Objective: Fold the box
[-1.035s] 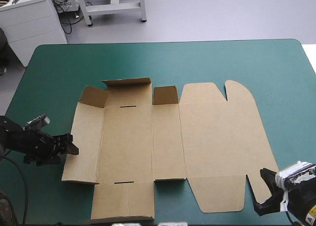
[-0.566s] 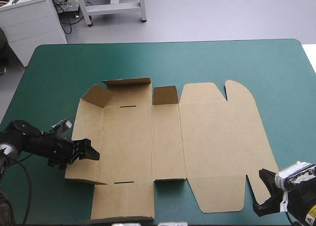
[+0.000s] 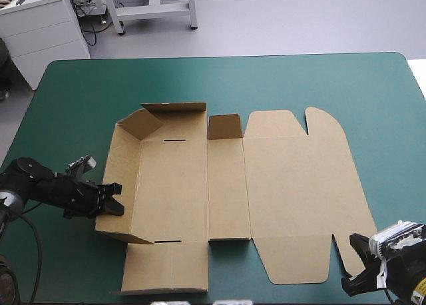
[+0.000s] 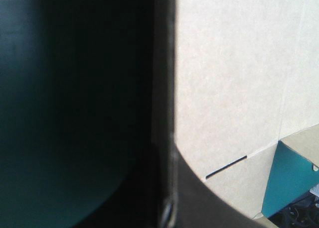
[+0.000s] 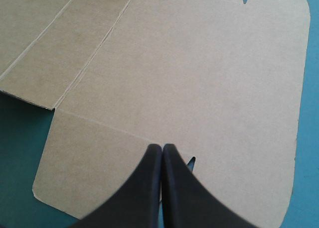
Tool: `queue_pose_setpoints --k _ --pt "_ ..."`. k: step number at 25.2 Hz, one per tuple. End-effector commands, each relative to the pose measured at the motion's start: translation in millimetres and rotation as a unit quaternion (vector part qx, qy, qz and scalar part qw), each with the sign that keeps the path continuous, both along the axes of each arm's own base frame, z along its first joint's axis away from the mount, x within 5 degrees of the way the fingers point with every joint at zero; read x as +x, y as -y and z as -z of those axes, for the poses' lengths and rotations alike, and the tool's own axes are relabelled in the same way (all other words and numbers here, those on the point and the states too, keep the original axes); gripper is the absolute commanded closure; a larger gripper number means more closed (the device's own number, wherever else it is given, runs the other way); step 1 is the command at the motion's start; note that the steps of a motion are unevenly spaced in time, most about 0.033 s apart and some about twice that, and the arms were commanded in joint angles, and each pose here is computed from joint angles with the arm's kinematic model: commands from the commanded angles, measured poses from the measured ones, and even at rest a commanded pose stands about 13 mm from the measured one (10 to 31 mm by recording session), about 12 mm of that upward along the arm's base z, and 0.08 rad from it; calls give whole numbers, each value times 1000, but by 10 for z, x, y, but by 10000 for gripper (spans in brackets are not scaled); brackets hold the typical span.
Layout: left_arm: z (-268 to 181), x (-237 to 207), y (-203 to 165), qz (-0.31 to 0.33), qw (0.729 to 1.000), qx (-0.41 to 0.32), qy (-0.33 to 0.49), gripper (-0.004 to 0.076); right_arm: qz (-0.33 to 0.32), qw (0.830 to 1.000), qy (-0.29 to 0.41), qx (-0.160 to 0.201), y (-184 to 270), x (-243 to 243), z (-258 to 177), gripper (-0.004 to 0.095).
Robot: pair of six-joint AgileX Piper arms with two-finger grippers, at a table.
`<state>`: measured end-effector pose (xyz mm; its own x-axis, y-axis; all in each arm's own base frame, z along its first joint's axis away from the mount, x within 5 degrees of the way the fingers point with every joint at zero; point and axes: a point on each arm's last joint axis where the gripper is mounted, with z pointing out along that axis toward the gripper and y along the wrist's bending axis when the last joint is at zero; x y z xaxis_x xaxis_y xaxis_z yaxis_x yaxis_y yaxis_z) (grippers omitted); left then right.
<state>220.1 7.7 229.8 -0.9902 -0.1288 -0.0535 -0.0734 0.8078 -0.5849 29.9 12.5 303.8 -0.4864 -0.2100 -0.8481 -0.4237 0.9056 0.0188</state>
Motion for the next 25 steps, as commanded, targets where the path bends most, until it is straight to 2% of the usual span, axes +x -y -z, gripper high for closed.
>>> queue_pose_setpoints --k 1,2,4,6,11,14,19,22,24,25 --pt "-358 82 25 27 999 -17 39 756 -1 999 33 11 -11 24 -111 931" --pt "-417 113 16 31 998 -6 48 756 -1 999 32 11 -10 24 -109 931" --pt "-702 232 -61 72 985 139 68 756 -1 1000 28 9 -8 20 -101 931" --pt "-946 318 39 122 959 234 103 756 -1 1000 26 8 -7 18 -98 931" --pt "-1283 415 359 199 908 315 190 756 -4 1000 22 16 -20 12 -97 931" --pt "-1405 471 577 244 855 378 258 756 -6 1000 20 19 -26 9 -97 931" --pt "-1490 518 986 304 771 426 363 756 -10 999 15 28 -39 2 -97 931" --pt "-1537 518 1266 345 704 454 424 756 -10 999 15 28 -39 2 -97 931" --pt "-1518 519 1535 386 640 479 460 756 -11 999 14 29 -42 0 -97 931" --pt "-1500 510 1623 399 624 483 466 756 -11 999 15 29 -42 0 -97 931"
